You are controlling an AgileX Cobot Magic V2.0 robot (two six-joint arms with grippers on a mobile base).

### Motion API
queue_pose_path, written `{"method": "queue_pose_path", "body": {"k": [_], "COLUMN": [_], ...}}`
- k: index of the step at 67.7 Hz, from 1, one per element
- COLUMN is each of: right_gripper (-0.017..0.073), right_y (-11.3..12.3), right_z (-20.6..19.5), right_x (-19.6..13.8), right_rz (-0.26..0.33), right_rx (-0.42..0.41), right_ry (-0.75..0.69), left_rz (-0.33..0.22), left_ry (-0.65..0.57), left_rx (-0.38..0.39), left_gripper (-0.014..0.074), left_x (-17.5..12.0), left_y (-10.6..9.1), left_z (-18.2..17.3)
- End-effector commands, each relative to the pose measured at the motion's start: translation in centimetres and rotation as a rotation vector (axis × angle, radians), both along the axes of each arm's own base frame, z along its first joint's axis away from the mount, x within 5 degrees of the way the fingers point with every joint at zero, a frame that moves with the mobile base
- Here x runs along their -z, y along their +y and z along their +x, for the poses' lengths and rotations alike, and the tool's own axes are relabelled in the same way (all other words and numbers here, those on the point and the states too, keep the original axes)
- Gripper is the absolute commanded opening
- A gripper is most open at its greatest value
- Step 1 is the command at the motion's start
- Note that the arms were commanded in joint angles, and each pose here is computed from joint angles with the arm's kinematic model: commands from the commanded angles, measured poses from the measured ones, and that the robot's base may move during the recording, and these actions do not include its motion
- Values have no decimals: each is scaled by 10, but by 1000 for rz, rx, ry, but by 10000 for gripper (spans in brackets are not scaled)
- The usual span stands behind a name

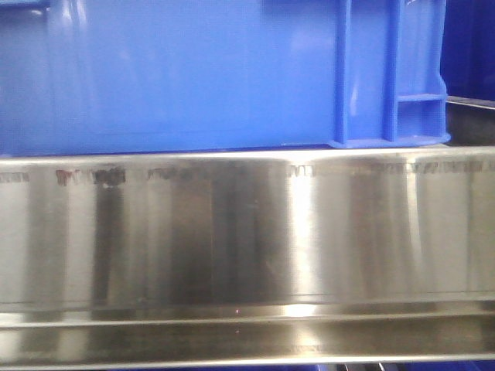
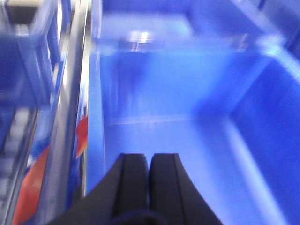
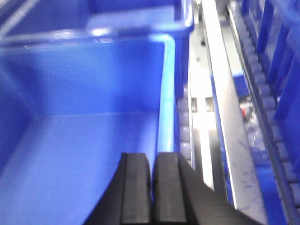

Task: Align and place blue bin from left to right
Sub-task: 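Open both grippers to release the blue bin's side walls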

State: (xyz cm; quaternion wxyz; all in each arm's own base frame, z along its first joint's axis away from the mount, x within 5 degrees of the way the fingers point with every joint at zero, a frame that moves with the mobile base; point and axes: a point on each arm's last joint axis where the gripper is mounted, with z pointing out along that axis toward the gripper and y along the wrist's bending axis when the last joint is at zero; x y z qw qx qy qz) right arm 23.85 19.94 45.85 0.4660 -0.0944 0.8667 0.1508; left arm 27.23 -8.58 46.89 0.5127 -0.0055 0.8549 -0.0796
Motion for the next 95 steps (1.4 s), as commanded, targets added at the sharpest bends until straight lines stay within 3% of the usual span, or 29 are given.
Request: {"method": "queue_pose_path", "body": {"k": [1, 10, 23, 28, 42, 51, 59, 76, 95], "right_gripper": [-85, -85, -85, -85, -85, -85, -85, -85, -85], "right_y": [-10, -24, -32, -33, -38, -53, -70, -105, -153], "right_z": [-11, -25, -51, -59, -82, -98, -114, -141, -177], "right_x": [-16, -29, -41, -39, -18, -4, 4, 30, 45], "right_rz": [27, 48, 10, 23, 28, 66, 48, 32, 87], "right_rx": [-9, -9, -100, -138, -247, -292, -339, -351, -324], "right_ry": [-49, -74, -143, -173, -244, -316, -413, -455, -541], "left_rz": [-53, -139, -152, -164, -185, -198, -208, -176, -195], "left_ry": [-39, -40, -99, -141, -225, -265, -297, -482, -548], "left_rx": [24, 52, 61, 71, 103, 122, 135, 190, 194], "left_gripper": [-111, -111, -111, -111, -111, -111, -111, -111, -111], "left_x": [-12, -23, -27, -24, 8, 33, 50, 68, 78], "left_y": [0, 1, 10, 13, 19, 22, 25, 31, 43], "left_z": [-12, -31, -54, -63, -84, -96, -106, -128, -158]}}
